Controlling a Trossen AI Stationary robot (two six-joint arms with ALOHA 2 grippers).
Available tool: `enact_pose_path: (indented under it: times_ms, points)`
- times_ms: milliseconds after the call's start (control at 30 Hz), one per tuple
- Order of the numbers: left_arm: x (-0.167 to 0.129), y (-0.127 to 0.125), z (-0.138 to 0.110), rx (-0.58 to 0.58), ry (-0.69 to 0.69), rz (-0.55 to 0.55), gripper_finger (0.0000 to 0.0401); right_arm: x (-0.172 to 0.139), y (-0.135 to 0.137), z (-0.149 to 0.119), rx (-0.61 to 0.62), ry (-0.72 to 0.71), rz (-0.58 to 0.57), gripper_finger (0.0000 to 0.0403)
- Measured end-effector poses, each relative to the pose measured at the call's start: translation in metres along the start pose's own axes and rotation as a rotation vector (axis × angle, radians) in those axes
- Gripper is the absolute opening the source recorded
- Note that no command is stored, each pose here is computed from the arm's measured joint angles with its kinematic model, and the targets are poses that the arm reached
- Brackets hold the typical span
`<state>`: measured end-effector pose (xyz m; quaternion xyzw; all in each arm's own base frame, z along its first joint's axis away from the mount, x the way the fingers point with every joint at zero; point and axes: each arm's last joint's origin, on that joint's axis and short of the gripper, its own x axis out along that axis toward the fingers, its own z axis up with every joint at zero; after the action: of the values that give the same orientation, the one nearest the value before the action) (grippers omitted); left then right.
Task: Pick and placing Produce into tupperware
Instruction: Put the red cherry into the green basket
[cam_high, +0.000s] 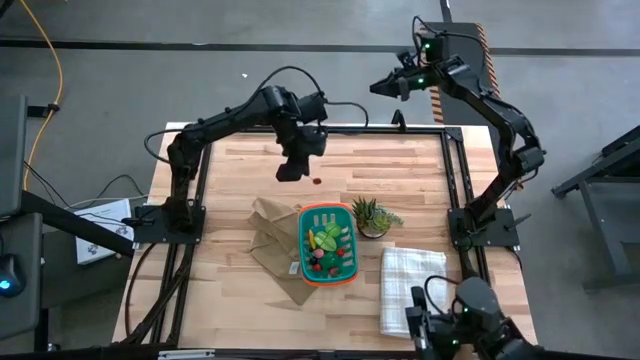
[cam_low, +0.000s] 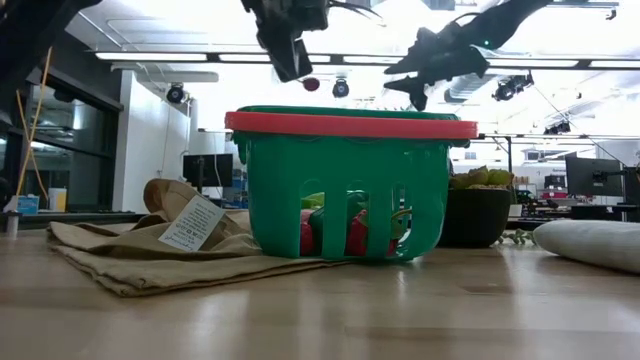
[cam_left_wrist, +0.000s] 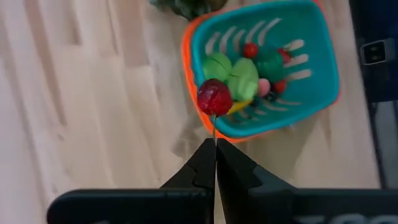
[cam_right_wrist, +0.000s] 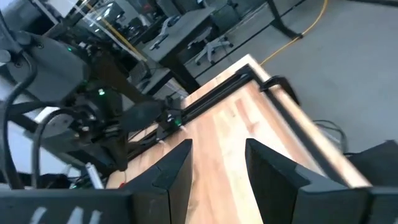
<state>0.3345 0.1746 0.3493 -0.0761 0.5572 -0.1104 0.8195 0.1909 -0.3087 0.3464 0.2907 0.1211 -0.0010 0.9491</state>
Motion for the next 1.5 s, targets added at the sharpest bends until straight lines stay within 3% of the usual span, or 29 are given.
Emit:
enact_pose_path:
  times_ms: [233, 467, 667, 800, 1033, 1267, 1500]
  points:
    - [0.01, -0.015, 0.003, -0.135, 0.042, -0.062, 0.0, 0.016, 0.01, -0.003, 0.114, 0.037, 0.038, 0.0137]
    - [0.025, -0.049, 0.016, -0.121, 0.083, -0.101, 0.0, 0.008, 0.028, -0.008, 0.189, 0.073, -0.034, 0.0137]
    - [0.04, -0.081, 0.03, -0.119, 0.112, 0.026, 0.0, -0.014, 0.05, -0.01, 0.222, 0.07, -0.155, 0.0137]
    - [0.047, -0.094, 0.036, -0.153, 0.093, 0.09, 0.0, -0.025, 0.072, -0.012, 0.191, 0.073, -0.241, 0.0137]
    - [0.085, -0.104, 0.036, -0.263, 0.117, 0.173, 0.0, -0.038, 0.109, -0.023, 0.132, 0.136, -0.27, 0.0137]
    - [0.136, -0.12, 0.026, -0.298, 0.15, 0.158, 0.0, -0.051, 0.138, -0.034, 0.078, 0.177, -0.281, 0.0137]
    - [0.154, -0.131, 0.03, -0.36, 0.071, 0.154, 0.0, -0.061, 0.165, -0.038, 0.022, 0.154, -0.249, 0.0137]
